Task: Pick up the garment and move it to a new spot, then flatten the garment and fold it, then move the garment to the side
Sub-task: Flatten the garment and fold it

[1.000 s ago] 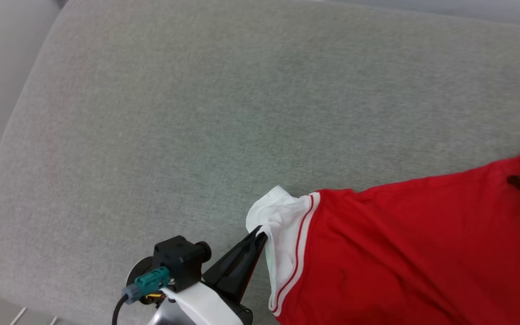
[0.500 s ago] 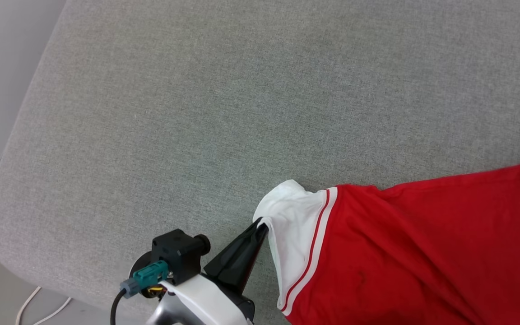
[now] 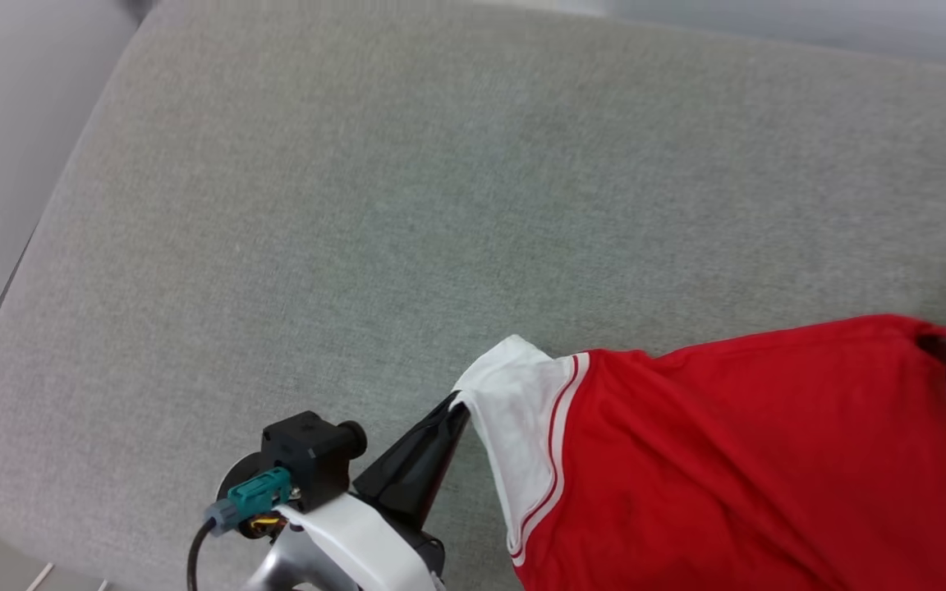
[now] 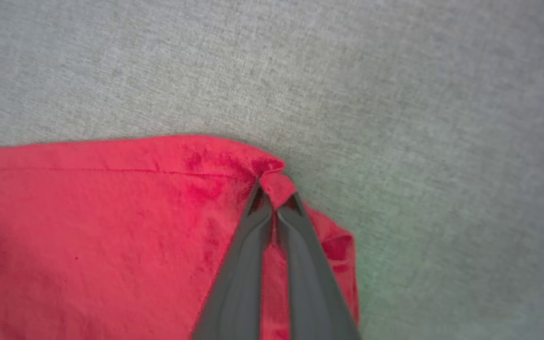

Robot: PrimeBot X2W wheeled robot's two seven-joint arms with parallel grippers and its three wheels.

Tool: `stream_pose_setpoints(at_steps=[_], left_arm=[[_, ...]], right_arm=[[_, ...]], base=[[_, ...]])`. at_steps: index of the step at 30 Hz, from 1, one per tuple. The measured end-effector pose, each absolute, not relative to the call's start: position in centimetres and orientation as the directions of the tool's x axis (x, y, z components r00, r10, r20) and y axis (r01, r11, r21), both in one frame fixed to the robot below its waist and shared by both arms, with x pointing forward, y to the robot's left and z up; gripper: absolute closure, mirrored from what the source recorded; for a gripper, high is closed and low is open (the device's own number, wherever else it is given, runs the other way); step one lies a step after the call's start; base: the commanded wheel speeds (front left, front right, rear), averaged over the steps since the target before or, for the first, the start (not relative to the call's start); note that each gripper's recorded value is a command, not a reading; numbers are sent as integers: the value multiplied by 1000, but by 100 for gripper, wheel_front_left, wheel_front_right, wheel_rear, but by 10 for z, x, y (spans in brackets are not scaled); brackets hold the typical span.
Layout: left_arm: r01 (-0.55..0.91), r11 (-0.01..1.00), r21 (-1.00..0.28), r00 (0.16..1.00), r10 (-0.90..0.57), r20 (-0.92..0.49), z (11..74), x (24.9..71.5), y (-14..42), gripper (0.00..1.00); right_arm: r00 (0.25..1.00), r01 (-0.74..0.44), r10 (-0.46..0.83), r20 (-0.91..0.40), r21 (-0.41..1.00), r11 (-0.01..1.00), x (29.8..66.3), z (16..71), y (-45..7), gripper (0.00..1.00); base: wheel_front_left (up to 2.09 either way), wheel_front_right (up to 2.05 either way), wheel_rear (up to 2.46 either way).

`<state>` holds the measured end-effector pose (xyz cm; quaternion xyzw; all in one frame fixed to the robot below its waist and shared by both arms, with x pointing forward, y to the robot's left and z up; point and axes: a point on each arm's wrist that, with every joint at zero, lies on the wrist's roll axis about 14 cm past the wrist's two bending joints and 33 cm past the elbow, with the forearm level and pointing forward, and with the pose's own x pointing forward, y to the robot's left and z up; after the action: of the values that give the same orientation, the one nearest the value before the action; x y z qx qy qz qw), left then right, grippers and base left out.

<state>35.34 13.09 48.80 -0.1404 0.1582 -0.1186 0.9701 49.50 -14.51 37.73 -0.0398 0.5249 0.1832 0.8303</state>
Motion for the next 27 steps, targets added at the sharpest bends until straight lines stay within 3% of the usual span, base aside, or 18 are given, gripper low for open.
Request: stream_pose_setpoints(at_steps=[8,18,27], left_arm=[[228,934,-274,943,-282,-177,522,349,133,100],[287,936,-205,955,-296,-16,577,352,136,100],[344,935,-89,917,-314,245,662,359,136,100]], right_arm=[[563,-346,313,-764,126,930,488,441,-152,100],[783,-351,311,-539,30,936,471,547,-182,100],[902,-357,328,-280,-58,932,441,644,-192,100]], base=[[0,0,0],[0,0,0],[0,0,0]])
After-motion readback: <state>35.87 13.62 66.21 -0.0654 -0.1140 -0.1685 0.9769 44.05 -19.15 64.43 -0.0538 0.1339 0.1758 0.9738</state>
